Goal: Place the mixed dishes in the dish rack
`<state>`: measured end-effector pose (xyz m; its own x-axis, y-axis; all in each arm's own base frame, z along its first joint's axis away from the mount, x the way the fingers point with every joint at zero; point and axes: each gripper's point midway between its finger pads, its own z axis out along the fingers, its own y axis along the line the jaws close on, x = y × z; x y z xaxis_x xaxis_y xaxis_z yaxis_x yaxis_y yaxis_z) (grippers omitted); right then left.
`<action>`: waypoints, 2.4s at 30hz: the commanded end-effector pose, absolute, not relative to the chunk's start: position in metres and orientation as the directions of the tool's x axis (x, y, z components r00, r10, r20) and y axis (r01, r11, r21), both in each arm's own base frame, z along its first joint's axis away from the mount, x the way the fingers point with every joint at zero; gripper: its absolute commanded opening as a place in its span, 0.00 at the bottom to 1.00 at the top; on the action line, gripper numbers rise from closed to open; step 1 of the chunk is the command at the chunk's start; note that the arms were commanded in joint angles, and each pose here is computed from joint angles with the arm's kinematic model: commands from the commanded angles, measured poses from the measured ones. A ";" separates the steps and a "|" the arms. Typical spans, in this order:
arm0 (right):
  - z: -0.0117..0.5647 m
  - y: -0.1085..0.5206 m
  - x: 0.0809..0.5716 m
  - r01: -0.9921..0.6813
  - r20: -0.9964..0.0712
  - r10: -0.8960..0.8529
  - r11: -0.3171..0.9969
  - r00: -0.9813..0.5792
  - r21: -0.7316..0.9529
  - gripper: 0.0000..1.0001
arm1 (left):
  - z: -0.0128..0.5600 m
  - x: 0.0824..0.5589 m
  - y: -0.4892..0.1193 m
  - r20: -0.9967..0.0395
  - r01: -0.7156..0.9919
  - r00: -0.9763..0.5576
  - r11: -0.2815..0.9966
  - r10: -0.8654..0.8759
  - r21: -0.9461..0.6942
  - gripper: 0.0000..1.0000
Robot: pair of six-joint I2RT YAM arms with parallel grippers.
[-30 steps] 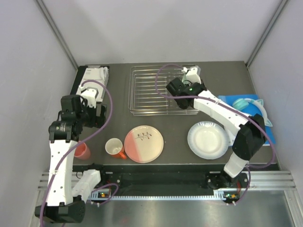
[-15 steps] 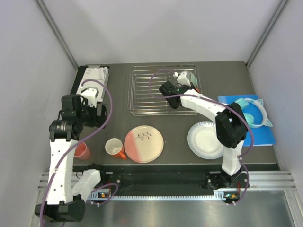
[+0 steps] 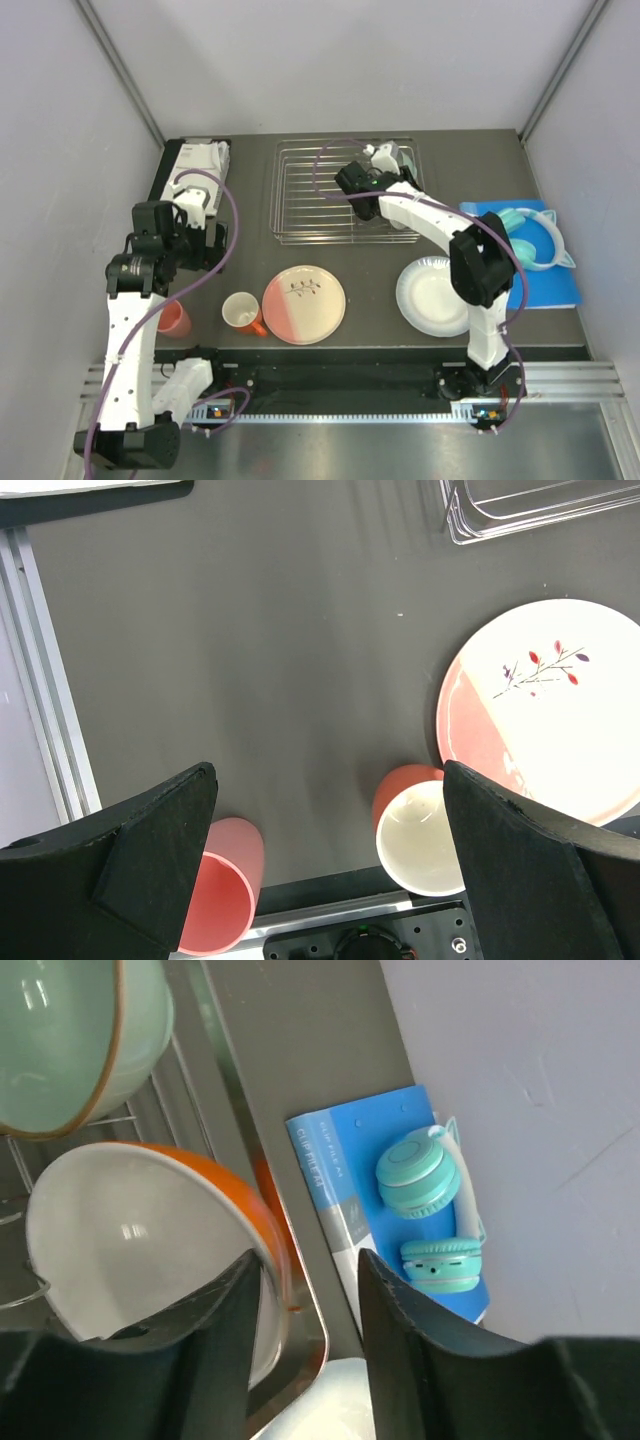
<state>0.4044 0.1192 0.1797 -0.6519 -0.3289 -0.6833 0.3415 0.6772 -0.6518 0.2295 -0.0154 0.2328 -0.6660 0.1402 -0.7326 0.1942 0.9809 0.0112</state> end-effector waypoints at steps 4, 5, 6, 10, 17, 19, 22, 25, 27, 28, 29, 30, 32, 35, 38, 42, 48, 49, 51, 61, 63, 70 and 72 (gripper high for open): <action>0.161 0.134 0.414 0.316 -0.691 -0.304 0.720 -0.656 -0.618 0.54 | 0.241 0.233 -0.015 -0.761 0.191 -0.633 0.981 0.139 0.021 0.99; 0.158 0.133 0.413 0.314 -0.688 -0.302 0.721 -0.660 -0.617 0.54 | 0.241 0.232 -0.014 -0.760 0.190 -0.635 0.982 0.139 0.021 0.99; 0.158 0.134 0.413 0.316 -0.692 -0.297 0.725 -0.658 -0.612 0.54 | 0.240 0.233 -0.014 -0.758 0.190 -0.637 0.981 0.143 0.026 0.99; 0.165 0.136 0.410 0.315 -0.708 -0.283 0.747 -0.648 -0.586 0.64 | 0.239 0.233 -0.015 -0.755 0.190 -0.641 0.982 0.137 0.017 0.99; 0.237 0.167 0.379 0.253 -0.805 -0.229 0.872 -0.547 -0.420 0.92 | 0.236 0.235 -0.013 -0.747 0.201 -0.646 0.979 0.157 0.032 0.99; 0.261 0.181 0.361 0.177 -0.835 -0.180 0.934 -0.520 -0.311 0.94 | 0.238 0.233 -0.012 -0.742 0.206 -0.649 0.978 0.167 0.040 0.99; 0.274 0.216 0.319 -0.021 -0.849 -0.170 0.983 -0.500 -0.184 0.95 | 0.244 0.232 -0.013 -0.744 0.224 -0.641 0.973 0.188 0.053 0.99; 0.264 0.216 0.282 -0.113 -0.832 -0.137 0.990 -0.538 -0.091 0.96 | 0.246 0.232 -0.019 -0.743 0.261 -0.639 0.965 0.200 0.035 0.99; 0.259 0.192 0.263 -0.048 -0.830 -0.045 0.999 -0.557 -0.022 0.96 | 0.245 0.234 -0.031 -0.745 0.323 -0.633 0.946 0.211 -0.007 0.99; 0.235 0.174 0.253 0.038 -0.809 0.012 0.999 -0.588 -0.013 0.96 | 0.246 0.235 -0.036 -0.747 0.341 -0.631 0.940 0.209 -0.025 0.99; 0.226 0.159 0.247 0.097 -0.801 0.055 0.995 -0.597 -0.004 0.96 | 0.250 0.239 -0.042 -0.753 0.360 -0.627 0.932 0.201 -0.051 0.99; 0.219 0.137 0.235 0.146 -0.789 0.080 0.989 -0.609 -0.012 0.95 | 0.254 0.240 -0.053 -0.762 0.403 -0.618 0.910 0.194 -0.094 0.98; 0.185 0.102 0.220 0.305 -0.749 0.192 0.952 -0.634 -0.013 0.95 | 0.271 0.252 -0.065 -0.784 0.436 -0.594 0.891 0.180 -0.126 0.97; 0.158 0.061 0.200 0.458 -0.708 0.316 0.889 -0.632 -0.012 0.96 | 0.290 0.261 -0.096 -0.800 0.534 -0.564 0.829 0.205 -0.164 0.96; 0.146 0.039 0.190 0.553 -0.682 0.423 0.833 -0.597 0.032 0.96 | 0.295 0.267 -0.119 -0.800 0.592 -0.549 0.789 0.243 -0.167 0.95; 0.131 0.022 0.182 0.638 -0.645 0.527 0.766 -0.554 0.078 1.00 | 0.292 0.281 -0.127 -0.815 0.604 -0.525 0.782 0.245 -0.153 0.96; 0.109 -0.003 0.178 0.721 -0.570 0.613 0.691 -0.548 0.050 1.00 | 0.286 0.279 -0.131 -0.835 0.625 -0.494 0.766 0.243 -0.146 0.98; 0.103 -0.007 0.176 0.738 -0.552 0.631 0.674 -0.545 0.041 1.00 | 0.284 0.278 -0.129 -0.838 0.630 -0.484 0.765 0.252 -0.133 0.99; 0.087 -0.003 0.172 0.748 -0.505 0.657 0.663 -0.560 0.033 1.00 | 0.282 0.279 -0.125 -0.838 0.616 -0.482 0.779 0.257 -0.115 0.99; 0.061 0.011 0.179 0.752 -0.432 0.688 0.659 -0.583 0.035 1.00 | 0.290 0.279 -0.121 -0.837 0.606 -0.477 0.790 0.267 -0.094 0.99; 0.054 0.014 0.178 0.748 -0.414 0.692 0.663 -0.592 0.038 1.00 | 0.293 0.279 -0.120 -0.838 0.603 -0.476 0.792 0.265 -0.093 0.99; 0.031 0.023 0.185 0.736 -0.379 0.694 0.676 -0.613 0.047 0.95 | 0.313 0.274 -0.128 -0.846 0.615 -0.485 0.774 0.223 -0.148 0.99; 0.031 0.026 0.192 0.731 -0.384 0.698 0.678 -0.605 0.080 0.93 | 0.314 0.275 -0.128 -0.845 0.617 -0.486 0.772 0.223 -0.151 0.99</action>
